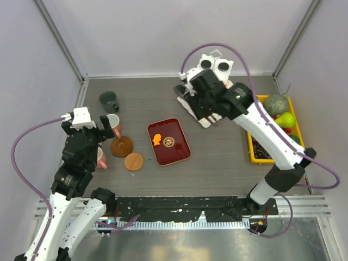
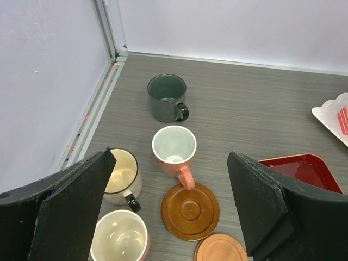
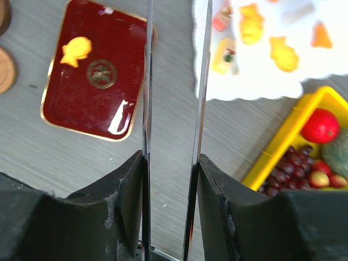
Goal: Serve the afternoon tea
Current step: Pick up the desert from the tray, then place the desert on the desert table.
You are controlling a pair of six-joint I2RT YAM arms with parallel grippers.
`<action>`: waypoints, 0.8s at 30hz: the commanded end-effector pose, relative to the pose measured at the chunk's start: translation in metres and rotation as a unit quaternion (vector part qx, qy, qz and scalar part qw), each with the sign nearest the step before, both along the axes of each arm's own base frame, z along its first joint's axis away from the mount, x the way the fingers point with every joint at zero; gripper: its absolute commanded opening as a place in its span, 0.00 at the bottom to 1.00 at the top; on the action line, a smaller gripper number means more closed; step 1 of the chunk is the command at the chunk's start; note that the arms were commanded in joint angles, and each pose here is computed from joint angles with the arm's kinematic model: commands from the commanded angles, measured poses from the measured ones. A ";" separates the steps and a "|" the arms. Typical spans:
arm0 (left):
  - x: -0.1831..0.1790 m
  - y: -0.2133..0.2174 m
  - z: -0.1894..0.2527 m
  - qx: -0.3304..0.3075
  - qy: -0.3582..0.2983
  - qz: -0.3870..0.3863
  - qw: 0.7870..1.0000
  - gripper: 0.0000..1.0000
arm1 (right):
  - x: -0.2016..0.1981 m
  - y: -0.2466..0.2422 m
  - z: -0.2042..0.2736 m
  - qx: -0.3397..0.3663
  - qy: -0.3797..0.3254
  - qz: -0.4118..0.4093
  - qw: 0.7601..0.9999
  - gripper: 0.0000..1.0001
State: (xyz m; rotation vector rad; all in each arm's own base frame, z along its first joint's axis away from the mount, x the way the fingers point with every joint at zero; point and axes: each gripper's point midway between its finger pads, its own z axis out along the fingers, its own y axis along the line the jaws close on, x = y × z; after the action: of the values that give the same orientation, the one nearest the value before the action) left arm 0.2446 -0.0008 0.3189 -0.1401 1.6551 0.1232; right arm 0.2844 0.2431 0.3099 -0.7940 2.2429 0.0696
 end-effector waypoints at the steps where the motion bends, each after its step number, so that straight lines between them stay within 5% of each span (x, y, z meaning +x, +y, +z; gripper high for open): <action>1: 0.005 0.001 0.009 -0.007 -0.020 0.007 1.000 0.97 | 0.002 -0.059 0.050 0.006 -0.056 -0.049 0.997 0.44; 10: 0.007 -0.001 0.007 -0.007 -0.015 0.005 1.000 0.97 | 0.024 -0.121 0.074 0.017 -0.081 -0.119 0.989 0.43; 24: 0.007 -0.001 0.006 -0.007 -0.014 0.004 1.000 0.97 | 0.064 -0.132 0.046 0.005 -0.062 -0.154 0.986 0.43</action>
State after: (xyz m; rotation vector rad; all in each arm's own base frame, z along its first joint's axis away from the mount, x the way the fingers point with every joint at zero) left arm 0.2484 -0.0023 0.3149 -0.1341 1.6717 0.1298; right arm 0.3344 0.1096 0.3433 -0.4495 2.2909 -0.1239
